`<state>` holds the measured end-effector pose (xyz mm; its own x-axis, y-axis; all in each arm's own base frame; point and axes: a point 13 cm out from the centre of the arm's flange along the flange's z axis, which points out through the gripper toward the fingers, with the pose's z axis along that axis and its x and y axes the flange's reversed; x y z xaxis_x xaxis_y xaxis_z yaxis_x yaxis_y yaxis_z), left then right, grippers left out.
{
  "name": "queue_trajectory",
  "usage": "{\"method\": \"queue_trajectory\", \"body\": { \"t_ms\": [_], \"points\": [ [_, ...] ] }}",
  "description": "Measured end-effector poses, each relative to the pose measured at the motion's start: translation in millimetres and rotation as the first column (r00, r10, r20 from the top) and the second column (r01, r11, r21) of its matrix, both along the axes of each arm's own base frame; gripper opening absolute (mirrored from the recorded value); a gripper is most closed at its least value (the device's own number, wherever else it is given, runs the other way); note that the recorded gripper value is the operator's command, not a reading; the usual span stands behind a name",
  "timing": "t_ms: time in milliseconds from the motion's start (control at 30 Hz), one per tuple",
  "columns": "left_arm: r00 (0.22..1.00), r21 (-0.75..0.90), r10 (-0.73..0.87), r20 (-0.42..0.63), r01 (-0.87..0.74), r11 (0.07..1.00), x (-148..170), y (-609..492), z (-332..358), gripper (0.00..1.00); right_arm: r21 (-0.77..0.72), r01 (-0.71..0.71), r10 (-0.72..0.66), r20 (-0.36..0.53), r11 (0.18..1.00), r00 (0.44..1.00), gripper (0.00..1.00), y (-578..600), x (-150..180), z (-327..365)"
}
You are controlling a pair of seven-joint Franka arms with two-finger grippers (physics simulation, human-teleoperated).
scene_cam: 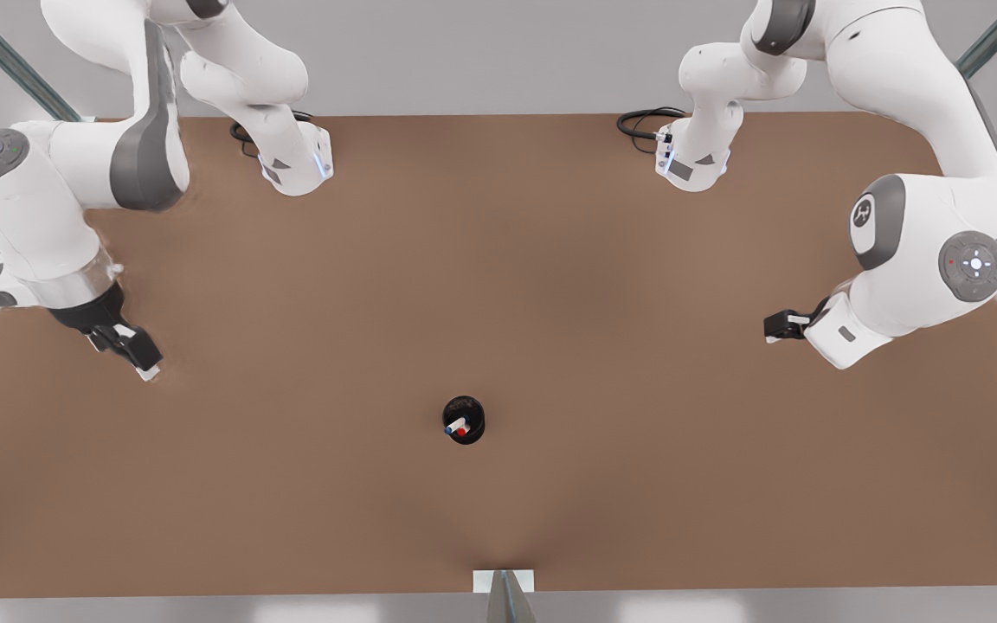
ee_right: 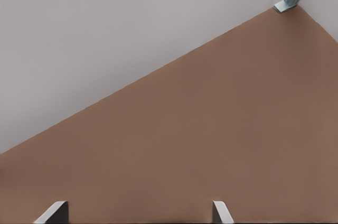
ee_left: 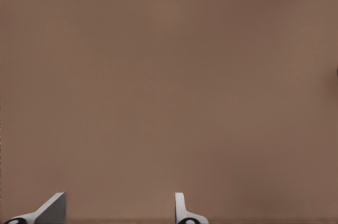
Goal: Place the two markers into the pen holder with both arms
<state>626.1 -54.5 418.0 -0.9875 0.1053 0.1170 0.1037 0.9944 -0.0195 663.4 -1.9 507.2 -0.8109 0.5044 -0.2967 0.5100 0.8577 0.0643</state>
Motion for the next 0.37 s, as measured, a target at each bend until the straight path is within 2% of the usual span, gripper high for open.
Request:
{"method": "queue_trajectory", "body": {
  "t_ms": [33, 100, 167, 200, 267, 367],
  "points": [
    [1.0, 0.001, -0.004, -0.001, 0.004, 1.0, -0.3, -2.0, -0.4, 1.0, 0.013, 0.003, -0.002, -0.04, 1.0, 0.999, 1.0, -13.1, -3.3, 2.1],
    [1.0, 0.002, -0.006, -0.002, 0.006, 1.0, -0.5, -3.1, -0.7, 1.0, 0.034, -0.07, 0.072, -0.057, 0.997, 0.996, 1.0, 9.9, 26.5, 21.0],
    [1.0, 0.003, -0.007, -0.003, 0.007, 1.0, -0.7, -3.0, -0.8, 1.0, 0.051, -0.157, 0.162, -0.108, 0.986, 0.981, 1.0, 40.8, 25.6, 20.3],
    [1.0, 0.003, -0.007, -0.003, 0.007, 1.0, -0.7, -2.9, -0.8, 1.0, 0.061, -0.186, 0.193, -0.146, 0.981, 0.97, 1.0, 45.7, 16.0, 13.3],
    [1.0, 0.003, -0.008, -0.002, 0.008, 1.0, -0.6, -2.9, -0.4, 1.0, 0.073, -0.227, 0.238, -0.251, 0.971, 0.938, 1.0, 46.1, -30.7, -17.7],
    [1.0, 0.003, -0.009, -0.002, 0.009, 1.0, -0.7, -3.6, -0.2, 1.0, 0.082, -0.279, 0.29, -0.289, 0.957, 0.912, 1.0, 45.4, -50.7, -36.4]
  ]
}}
